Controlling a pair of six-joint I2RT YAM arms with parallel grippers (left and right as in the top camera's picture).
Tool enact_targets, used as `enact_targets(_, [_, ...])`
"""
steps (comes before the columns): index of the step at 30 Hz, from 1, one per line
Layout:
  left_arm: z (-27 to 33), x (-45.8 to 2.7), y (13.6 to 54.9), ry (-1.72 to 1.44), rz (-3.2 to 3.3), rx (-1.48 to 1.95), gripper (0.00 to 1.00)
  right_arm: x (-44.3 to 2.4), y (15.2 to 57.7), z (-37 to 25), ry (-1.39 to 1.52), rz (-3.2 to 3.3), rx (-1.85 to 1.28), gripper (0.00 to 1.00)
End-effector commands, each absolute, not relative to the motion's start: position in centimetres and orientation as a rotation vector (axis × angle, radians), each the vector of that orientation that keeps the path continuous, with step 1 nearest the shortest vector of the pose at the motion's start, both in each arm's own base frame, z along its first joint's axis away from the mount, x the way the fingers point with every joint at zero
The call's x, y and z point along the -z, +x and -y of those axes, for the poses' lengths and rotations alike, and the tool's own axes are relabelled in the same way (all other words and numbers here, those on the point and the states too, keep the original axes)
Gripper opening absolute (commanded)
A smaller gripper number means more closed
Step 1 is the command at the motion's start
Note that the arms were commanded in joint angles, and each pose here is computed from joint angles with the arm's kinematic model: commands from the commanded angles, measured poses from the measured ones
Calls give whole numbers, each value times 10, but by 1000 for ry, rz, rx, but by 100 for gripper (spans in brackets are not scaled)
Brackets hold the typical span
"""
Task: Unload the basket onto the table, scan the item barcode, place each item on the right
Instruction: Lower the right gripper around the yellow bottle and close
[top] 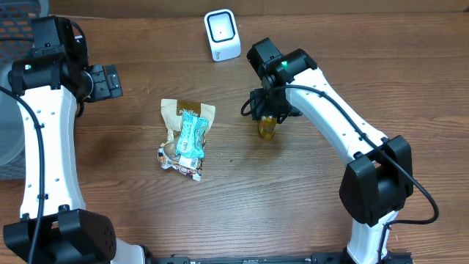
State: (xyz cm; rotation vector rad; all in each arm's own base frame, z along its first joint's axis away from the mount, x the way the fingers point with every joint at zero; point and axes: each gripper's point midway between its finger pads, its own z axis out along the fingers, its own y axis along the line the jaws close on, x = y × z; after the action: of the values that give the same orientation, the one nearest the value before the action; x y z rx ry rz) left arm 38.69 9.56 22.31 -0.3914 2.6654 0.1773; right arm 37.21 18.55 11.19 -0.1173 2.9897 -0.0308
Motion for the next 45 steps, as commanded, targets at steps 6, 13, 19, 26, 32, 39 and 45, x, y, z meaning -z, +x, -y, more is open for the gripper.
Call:
enact_targets(6, [-96, -235, 388, -359, -2638, -191, 100, -96, 369, -180, -103, -3011, 56, 100])
enact_targets(13, [-96, -235, 388, -359, -2639, -191, 100, -94, 370, -182, -102, -3010, 39, 84])
enact_targets(19, [-96, -235, 388, -359, -2639, -191, 99, -99, 374, -184, -101, -2990, 24, 79])
enact_targets(26, [-96, -235, 388, -359, -2639, -191, 99, -103, 375, -185, -101, -2989, 23, 74])
enact_targets(32, [-96, -235, 388, -359, -2639, -191, 100, -103, 375, -185, -100, -2988, 21, 63])
enact_targets(39, [-96, -235, 388, -359, -2638, -191, 100, -105, 375, -188, -103, -2989, -4, 71])
enact_targets(45, [-96, -235, 388, -359, -2639, -191, 99, -105, 375, -188, -102, -2988, -4, 65])
